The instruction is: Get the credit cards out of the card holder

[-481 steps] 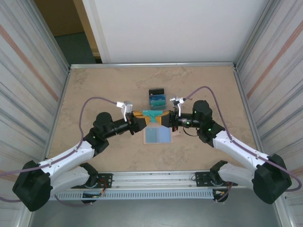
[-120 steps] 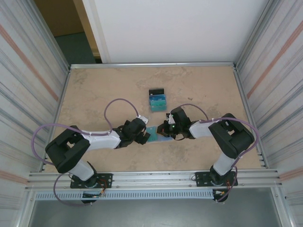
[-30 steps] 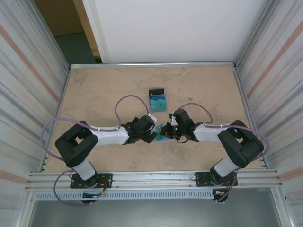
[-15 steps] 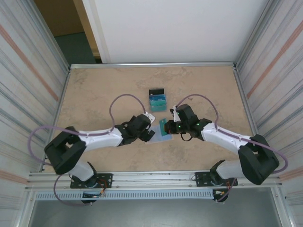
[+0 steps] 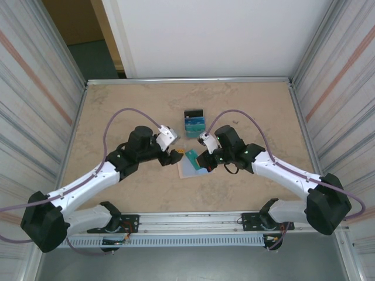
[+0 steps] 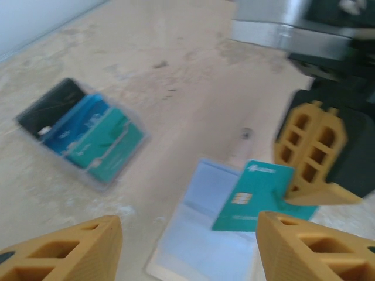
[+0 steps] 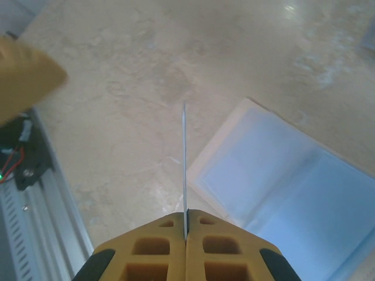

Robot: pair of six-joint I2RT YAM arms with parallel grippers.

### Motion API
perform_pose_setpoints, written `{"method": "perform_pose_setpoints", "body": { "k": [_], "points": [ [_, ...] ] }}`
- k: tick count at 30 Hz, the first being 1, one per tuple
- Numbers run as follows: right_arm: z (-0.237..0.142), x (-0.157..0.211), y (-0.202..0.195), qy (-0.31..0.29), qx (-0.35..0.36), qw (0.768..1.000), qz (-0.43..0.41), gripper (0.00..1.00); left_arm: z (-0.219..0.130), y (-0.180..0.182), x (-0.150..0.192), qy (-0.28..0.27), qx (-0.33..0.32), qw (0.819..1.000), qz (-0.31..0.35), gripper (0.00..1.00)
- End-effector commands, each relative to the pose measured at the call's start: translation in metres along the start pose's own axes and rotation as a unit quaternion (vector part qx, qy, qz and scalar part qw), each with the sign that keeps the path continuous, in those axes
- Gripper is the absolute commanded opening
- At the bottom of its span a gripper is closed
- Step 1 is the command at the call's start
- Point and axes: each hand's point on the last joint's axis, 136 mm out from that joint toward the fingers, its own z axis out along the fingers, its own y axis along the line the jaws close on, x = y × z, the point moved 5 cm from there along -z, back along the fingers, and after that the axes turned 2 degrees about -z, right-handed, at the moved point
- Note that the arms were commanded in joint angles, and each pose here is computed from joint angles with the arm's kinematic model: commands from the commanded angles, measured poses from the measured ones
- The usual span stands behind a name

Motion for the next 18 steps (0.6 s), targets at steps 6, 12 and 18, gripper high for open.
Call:
{"method": "perform_pose_setpoints", "body": {
  "k": [6,12,18],
  "points": [
    [-0.016,-0.016,0.030,0.003,-0.084,0.994,-0.076,0.00,0.001,-0.037,0.011,0.009,0.167,0.984,0.067,0.61],
    [-0.020,-0.019,0.039,0.000,-0.114,0.990,-0.083,0.00,0.010,-0.040,0.008,0.016,0.197,0.978,0.064,0.26],
    [-0.019,-0.019,0.038,0.002,-0.117,0.990,-0.083,0.00,0.010,-0.043,0.006,0.013,0.213,0.975,0.060,0.00]
  ]
}}
